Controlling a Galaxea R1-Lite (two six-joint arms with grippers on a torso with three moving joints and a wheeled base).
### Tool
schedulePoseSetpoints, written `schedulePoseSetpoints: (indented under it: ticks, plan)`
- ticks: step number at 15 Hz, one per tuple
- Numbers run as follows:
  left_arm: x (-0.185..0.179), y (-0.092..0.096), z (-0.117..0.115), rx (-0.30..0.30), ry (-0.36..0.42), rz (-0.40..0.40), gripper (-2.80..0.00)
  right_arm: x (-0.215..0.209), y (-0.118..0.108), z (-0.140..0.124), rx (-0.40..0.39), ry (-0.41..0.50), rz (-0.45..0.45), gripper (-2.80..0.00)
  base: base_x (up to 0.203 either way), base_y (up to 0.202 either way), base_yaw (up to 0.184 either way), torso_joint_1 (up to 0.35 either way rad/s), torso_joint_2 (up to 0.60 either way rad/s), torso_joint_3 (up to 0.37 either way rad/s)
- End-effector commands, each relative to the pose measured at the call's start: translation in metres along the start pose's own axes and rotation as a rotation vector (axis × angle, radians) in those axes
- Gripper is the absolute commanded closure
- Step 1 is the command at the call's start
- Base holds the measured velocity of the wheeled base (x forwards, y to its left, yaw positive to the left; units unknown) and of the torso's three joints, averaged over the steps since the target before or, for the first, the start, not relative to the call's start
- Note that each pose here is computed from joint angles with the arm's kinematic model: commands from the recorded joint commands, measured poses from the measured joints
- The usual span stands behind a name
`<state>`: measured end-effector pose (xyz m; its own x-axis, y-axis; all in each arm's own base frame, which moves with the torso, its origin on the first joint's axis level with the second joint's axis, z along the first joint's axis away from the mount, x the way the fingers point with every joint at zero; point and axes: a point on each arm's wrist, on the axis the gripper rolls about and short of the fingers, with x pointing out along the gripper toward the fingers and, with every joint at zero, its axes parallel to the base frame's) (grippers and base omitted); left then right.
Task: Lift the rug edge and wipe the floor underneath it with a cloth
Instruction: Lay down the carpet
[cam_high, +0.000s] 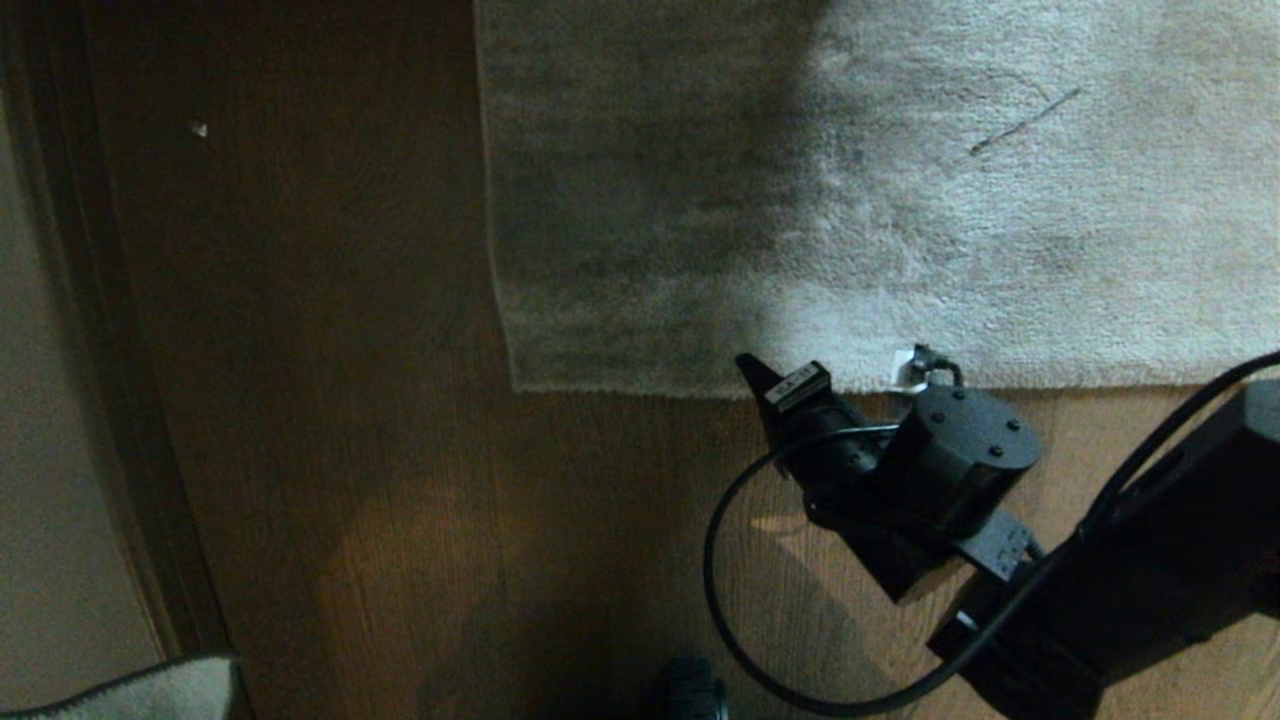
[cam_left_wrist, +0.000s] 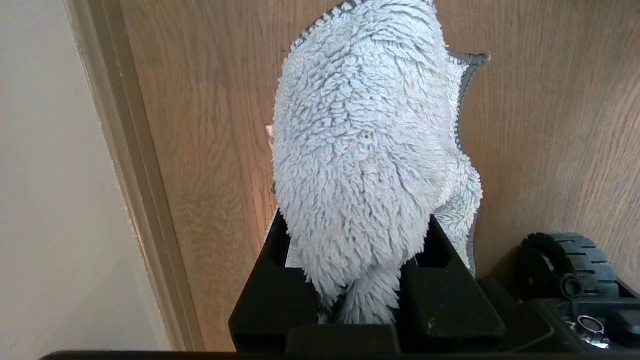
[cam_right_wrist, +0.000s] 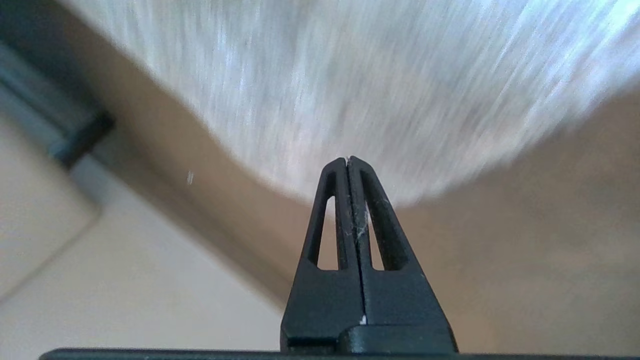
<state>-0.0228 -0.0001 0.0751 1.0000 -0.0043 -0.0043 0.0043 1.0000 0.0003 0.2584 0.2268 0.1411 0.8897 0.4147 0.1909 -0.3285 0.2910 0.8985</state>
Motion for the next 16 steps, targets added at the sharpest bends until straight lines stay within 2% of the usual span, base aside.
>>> schedulePoseSetpoints:
  ticks: [1, 4, 8, 10, 16]
  plan:
    - [0.000, 0.000, 0.000, 0.000, 0.000, 0.000, 0.00, 0.003, -0.001, 0.019, 0.010, -0.072, 0.024, 0.00, 0.000, 0.000, 0.000, 0.000, 0.00, 0.000]
    - [0.000, 0.000, 0.000, 0.000, 0.000, 0.000, 0.00, 0.004, -0.002, 0.024, 0.015, -0.080, 0.018, 0.00, 0.000, 0.000, 0.000, 0.000, 0.00, 0.000]
    - [0.000, 0.000, 0.000, 0.000, 0.000, 0.000, 0.00, 0.011, -0.017, 0.015, 0.014, -0.067, -0.008, 0.00, 0.000, 0.000, 0.000, 0.000, 0.00, 0.000]
    - [0.000, 0.000, 0.000, 0.000, 0.000, 0.000, 0.00, 0.019, -0.018, 0.012, 0.044, -0.075, 0.005, 0.00, 0.000, 0.000, 0.000, 0.000, 0.00, 0.000]
    - [0.000, 0.000, 0.000, 0.000, 0.000, 0.000, 0.00, 0.049, -0.043, -0.003, 0.045, -0.086, 0.003, 0.00, 0.000, 0.000, 0.000, 0.000, 0.00, 0.000]
